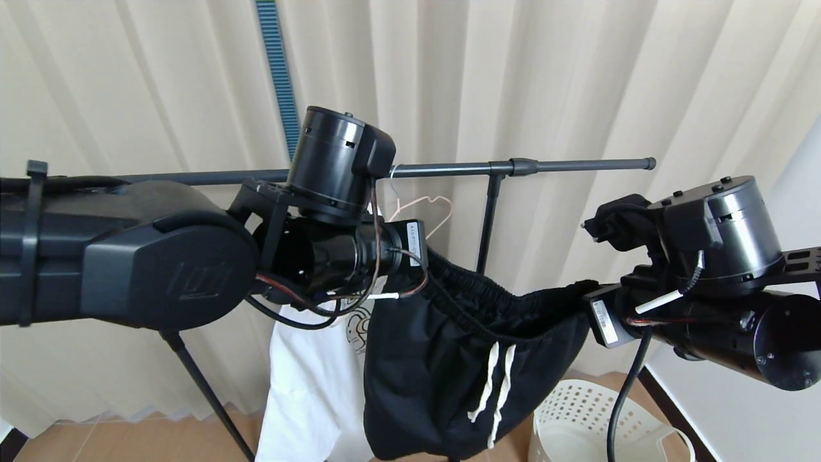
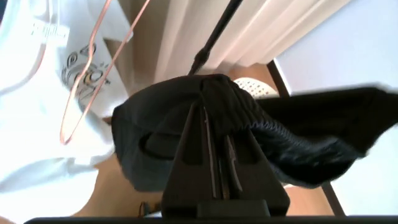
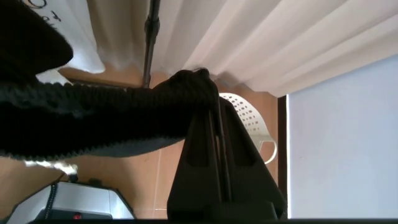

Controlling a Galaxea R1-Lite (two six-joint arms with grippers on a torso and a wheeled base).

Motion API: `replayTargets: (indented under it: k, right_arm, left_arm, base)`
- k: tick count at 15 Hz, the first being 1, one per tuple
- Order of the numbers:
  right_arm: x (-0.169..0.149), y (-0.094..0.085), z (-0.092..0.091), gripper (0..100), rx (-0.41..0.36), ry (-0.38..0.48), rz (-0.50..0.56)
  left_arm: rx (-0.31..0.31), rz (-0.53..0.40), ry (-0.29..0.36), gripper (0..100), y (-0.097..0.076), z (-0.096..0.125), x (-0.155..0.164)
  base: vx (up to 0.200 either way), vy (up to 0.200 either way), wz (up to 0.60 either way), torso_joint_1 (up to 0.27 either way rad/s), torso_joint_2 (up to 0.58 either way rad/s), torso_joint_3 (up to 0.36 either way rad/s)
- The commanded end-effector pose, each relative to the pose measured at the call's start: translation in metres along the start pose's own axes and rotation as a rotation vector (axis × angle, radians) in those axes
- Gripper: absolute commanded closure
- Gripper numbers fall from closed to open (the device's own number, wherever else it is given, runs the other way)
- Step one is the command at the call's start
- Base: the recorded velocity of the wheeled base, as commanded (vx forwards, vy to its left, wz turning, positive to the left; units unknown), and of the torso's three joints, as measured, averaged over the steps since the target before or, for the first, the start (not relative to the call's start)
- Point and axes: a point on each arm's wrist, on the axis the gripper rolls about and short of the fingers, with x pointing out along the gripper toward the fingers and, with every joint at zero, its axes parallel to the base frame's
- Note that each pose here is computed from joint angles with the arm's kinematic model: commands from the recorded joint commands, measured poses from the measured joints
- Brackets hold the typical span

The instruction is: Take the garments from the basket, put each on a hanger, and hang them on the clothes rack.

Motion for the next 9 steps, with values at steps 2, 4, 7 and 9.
replayTargets:
  k: [2,4,7,9]
  right_arm:
    - [0.006,0.004,-0.007,100,-0.023,0.033,0.000]
    - [0.012,0.007,-0.013,100,-0.042,0.061,-0.002]
    - [0.011,0.010,-0.017,100,-0.071,0.068,0.008]
    - [0.011,0.013,-0.023,100,-0.103,0.083,0.016]
  left_arm:
    - [0.009,-0.008,-0.017,100,-0.008,0.007,0.016]
    - [0.009,-0.020,-0.027,100,-0.013,0.009,0.019]
    - [0.021,-0.041,-0.018,100,-0.022,0.004,0.019]
    - [0.018,-0.057,-0.036,100,-0.027,0.009,0.017]
  base:
    - [0.000,0.000,0.00,0.000,0.00,0.000]
    - [0.000,0.000,0.00,0.000,0.00,0.000]
    - [0.000,0.000,0.00,0.000,0.00,0.000]
    - [0.000,0.000,0.00,0.000,0.00,0.000]
